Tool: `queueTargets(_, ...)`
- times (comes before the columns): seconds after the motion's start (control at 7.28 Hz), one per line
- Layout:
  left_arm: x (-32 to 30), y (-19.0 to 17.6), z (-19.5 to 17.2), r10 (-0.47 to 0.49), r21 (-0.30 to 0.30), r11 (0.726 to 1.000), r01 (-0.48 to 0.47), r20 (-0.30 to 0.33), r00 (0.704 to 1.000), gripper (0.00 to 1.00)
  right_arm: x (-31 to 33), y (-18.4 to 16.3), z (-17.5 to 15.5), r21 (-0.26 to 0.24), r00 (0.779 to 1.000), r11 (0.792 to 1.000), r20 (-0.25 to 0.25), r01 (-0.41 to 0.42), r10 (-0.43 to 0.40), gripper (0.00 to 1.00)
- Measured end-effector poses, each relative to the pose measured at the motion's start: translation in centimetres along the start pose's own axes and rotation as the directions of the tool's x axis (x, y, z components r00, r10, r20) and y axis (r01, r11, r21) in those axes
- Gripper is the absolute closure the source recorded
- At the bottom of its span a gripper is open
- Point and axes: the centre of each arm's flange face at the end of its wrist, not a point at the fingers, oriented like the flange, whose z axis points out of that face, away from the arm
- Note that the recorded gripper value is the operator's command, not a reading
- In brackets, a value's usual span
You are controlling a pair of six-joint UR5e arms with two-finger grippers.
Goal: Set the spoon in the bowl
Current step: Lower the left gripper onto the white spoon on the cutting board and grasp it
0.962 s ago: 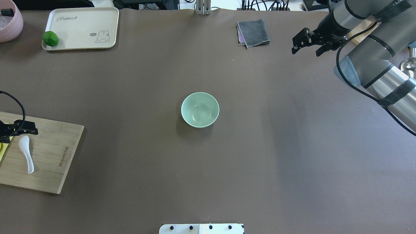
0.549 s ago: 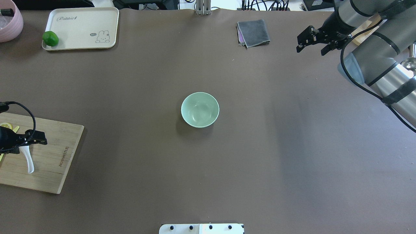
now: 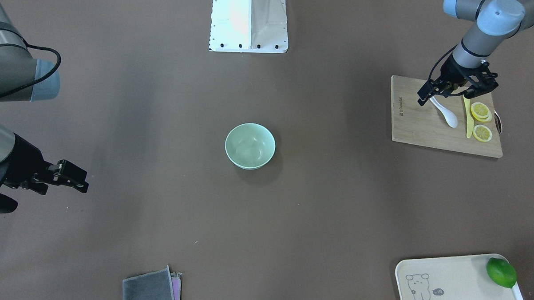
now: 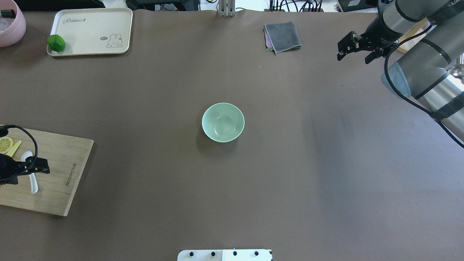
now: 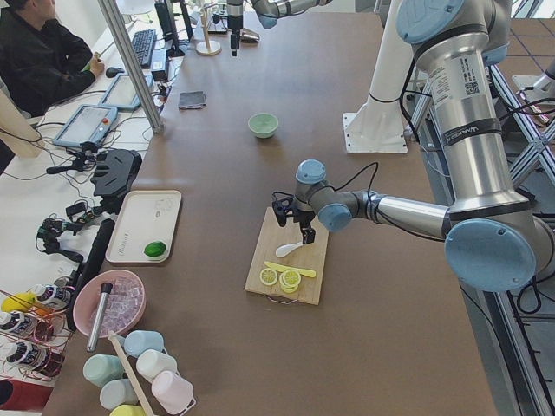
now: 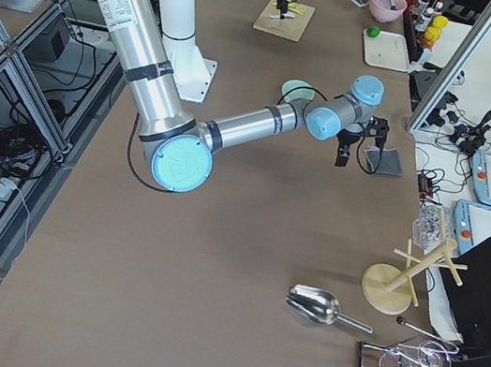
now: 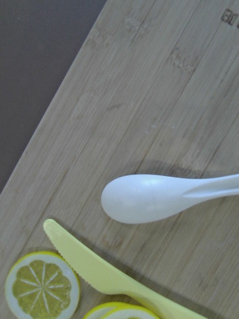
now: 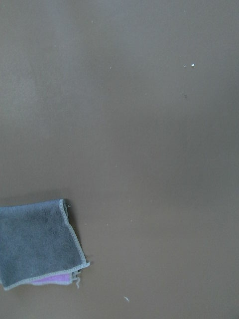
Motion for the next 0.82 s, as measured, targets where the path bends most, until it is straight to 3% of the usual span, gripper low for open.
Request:
queueTargets(0.27,-0.3,0.6,0.0,0.005,-0.010,1.000,-0.005,0.006,1.000,0.11,-0.5,0.9,-0.5,-0.015,1.000,1.000,-0.023,-0.015,0.015,0.00)
queueTargets(0.55,-0.2,1.1,0.4,0.017,-0.021,1.000,-0.017,0.011,1.000,0.26,-1.1,1.3,-0.4,-0.007,0.999,1.000,-0.040,-0.007,0.007,0.00)
queueTargets(0.82,-0.2,1.3,0.6,0.021,-0.026,0.999,-0.021,0.015,1.000,0.27,-1.2,1.4,-0.3,-0.005,0.999,1.000,-0.046,-0.005,0.004,0.00)
